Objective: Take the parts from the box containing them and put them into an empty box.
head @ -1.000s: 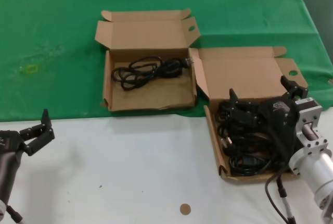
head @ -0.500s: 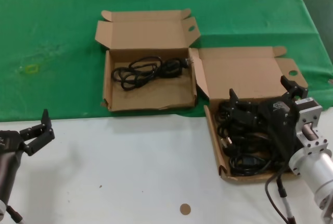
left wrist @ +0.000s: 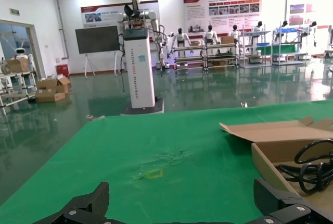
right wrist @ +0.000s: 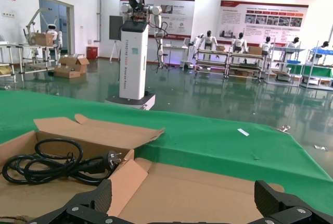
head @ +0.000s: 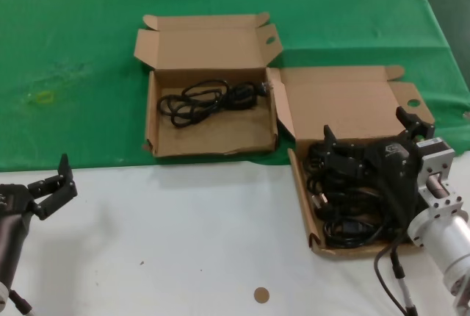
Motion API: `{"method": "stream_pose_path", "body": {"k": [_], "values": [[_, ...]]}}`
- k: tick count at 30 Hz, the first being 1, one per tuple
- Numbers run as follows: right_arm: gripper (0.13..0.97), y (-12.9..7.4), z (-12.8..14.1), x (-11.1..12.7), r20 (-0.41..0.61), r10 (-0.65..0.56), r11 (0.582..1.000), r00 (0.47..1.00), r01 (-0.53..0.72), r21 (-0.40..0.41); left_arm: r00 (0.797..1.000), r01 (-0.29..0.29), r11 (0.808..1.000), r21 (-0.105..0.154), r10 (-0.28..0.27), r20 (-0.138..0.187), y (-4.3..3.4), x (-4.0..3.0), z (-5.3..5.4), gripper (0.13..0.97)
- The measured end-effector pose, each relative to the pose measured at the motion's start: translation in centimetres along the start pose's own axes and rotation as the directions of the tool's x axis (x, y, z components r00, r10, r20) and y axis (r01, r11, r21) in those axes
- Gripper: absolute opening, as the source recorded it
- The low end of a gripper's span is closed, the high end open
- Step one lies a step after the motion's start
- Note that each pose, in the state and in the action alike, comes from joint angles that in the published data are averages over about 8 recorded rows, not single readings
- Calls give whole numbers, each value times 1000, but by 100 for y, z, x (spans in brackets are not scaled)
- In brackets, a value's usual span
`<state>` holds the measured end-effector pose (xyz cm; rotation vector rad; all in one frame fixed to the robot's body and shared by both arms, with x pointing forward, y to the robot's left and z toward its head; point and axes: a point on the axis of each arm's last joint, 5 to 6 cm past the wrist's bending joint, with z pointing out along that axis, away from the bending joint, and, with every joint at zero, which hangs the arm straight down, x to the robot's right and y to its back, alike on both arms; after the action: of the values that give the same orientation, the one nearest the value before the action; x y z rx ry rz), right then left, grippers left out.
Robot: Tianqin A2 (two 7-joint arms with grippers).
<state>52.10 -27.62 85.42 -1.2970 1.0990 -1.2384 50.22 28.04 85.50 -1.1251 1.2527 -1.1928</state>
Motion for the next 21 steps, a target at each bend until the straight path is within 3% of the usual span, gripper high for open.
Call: {"method": "stream_pose_path", "body": {"k": [21], "values": [[966, 0, 0, 0, 0, 0, 1000, 1000, 0, 0, 1000, 0, 1000, 0, 0, 0, 0, 0, 0, 966]]}}
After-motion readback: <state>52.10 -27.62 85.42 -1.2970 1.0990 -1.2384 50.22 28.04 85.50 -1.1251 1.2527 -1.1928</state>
